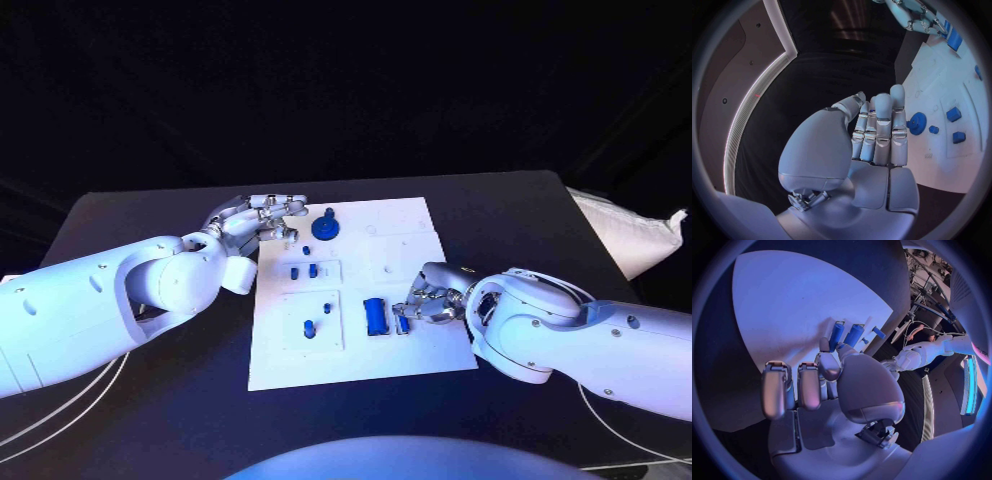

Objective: Assemble the parts on the task board

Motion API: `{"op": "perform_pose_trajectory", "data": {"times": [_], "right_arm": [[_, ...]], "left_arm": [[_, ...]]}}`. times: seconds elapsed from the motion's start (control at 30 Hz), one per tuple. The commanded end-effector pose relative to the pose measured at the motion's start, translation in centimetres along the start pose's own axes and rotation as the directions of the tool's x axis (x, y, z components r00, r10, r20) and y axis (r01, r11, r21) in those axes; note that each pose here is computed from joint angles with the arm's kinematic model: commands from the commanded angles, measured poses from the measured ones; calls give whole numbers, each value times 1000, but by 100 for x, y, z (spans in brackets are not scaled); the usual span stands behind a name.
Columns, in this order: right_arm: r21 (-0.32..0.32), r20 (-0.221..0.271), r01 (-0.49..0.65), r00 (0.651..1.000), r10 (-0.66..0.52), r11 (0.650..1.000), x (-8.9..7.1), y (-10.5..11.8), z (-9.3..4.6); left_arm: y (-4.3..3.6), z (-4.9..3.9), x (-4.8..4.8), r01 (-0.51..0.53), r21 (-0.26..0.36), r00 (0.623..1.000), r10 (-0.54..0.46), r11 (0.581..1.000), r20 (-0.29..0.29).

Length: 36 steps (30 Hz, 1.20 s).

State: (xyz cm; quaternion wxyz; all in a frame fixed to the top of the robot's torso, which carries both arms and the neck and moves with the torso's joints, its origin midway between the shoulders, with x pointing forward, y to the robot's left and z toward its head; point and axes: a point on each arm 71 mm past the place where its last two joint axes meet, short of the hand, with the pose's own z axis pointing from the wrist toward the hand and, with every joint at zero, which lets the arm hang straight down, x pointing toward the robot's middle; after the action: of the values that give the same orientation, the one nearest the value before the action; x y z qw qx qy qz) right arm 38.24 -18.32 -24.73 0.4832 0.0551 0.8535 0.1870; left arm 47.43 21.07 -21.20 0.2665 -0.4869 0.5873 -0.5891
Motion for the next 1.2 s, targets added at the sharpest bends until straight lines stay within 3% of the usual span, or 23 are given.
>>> {"op": "perform_pose_trajectory", "data": {"times": [0.03, 0.97, 1.2], "right_arm": [[13, -35, 34, 999, -33, 999, 42, -13, 7], [-12, 22, 19, 1000, -19, 1000, -8, -17, -70], [-34, -21, 30, 999, -31, 999, 0, -47, -126]], "left_arm": [[-4, 3, 29, 3, 3, 1000, -3, 1000, -25], [-1, 5, 24, 3, 1, 1000, -3, 1000, -25], [0, 6, 19, 2, 1, 1000, -2, 1000, -24]]}}
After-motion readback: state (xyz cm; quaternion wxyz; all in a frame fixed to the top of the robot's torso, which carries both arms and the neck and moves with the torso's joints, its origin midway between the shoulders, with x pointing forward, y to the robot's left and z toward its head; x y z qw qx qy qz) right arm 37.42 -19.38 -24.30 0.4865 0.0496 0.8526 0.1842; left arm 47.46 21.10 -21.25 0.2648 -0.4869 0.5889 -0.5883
